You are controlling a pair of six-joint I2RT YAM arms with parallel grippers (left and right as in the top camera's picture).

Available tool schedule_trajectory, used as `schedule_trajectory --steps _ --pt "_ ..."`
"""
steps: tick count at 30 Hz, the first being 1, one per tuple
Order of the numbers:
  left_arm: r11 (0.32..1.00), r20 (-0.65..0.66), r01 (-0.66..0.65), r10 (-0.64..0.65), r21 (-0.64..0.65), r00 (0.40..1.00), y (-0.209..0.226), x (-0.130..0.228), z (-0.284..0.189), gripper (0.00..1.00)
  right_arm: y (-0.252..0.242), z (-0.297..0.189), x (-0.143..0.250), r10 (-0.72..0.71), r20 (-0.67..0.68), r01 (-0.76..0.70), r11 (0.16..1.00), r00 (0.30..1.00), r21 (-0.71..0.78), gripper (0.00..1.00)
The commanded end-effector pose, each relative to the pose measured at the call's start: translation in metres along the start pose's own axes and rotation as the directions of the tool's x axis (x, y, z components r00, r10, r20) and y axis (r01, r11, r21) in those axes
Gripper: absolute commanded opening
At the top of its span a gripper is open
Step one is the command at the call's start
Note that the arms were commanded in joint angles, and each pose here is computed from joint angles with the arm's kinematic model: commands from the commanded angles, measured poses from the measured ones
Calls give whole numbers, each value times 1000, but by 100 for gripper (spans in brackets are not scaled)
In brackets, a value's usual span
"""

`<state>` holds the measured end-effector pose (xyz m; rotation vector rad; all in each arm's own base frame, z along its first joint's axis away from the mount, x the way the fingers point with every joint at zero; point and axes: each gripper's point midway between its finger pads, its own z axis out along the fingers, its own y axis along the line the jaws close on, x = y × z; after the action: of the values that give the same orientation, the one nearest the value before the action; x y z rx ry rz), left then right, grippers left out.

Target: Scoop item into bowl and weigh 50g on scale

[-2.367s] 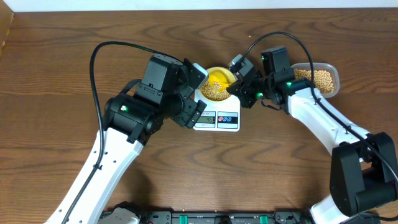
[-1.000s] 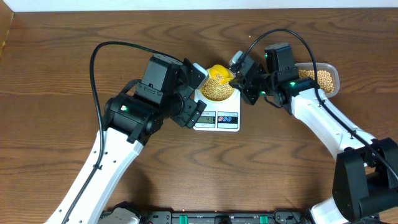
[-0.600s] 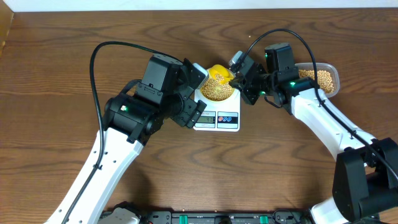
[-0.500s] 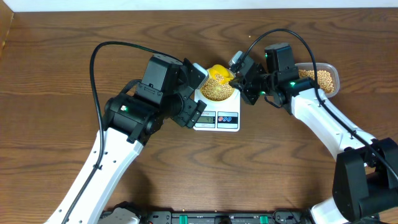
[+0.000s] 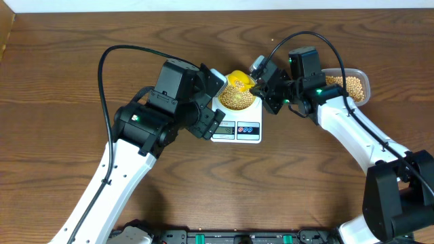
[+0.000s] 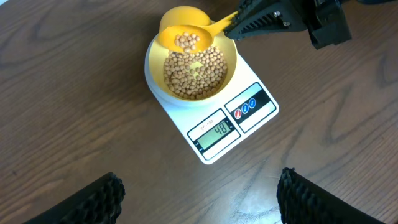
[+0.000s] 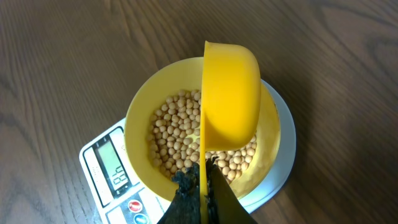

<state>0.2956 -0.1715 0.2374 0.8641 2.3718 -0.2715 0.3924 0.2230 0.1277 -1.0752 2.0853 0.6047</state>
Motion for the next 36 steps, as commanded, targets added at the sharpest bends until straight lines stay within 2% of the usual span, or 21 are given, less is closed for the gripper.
schedule_trajectory --steps 1,13,19,36 --pt "1000 8 -7 7 8 1000 0 -2 -2 81 0 -9 -19 -41 42 40 999 998 14 1" --pt "1000 8 -7 7 8 1000 0 -2 -2 81 -5 -10 -34 -81 98 77 996 992 42 1" --pt "1000 8 -7 7 8 1000 0 -2 -2 81 2 -9 -17 -36 36 36 999 999 7 1" --pt "1000 8 -7 7 8 1000 0 -2 -2 81 0 -9 -22 -49 54 48 999 997 15 1"
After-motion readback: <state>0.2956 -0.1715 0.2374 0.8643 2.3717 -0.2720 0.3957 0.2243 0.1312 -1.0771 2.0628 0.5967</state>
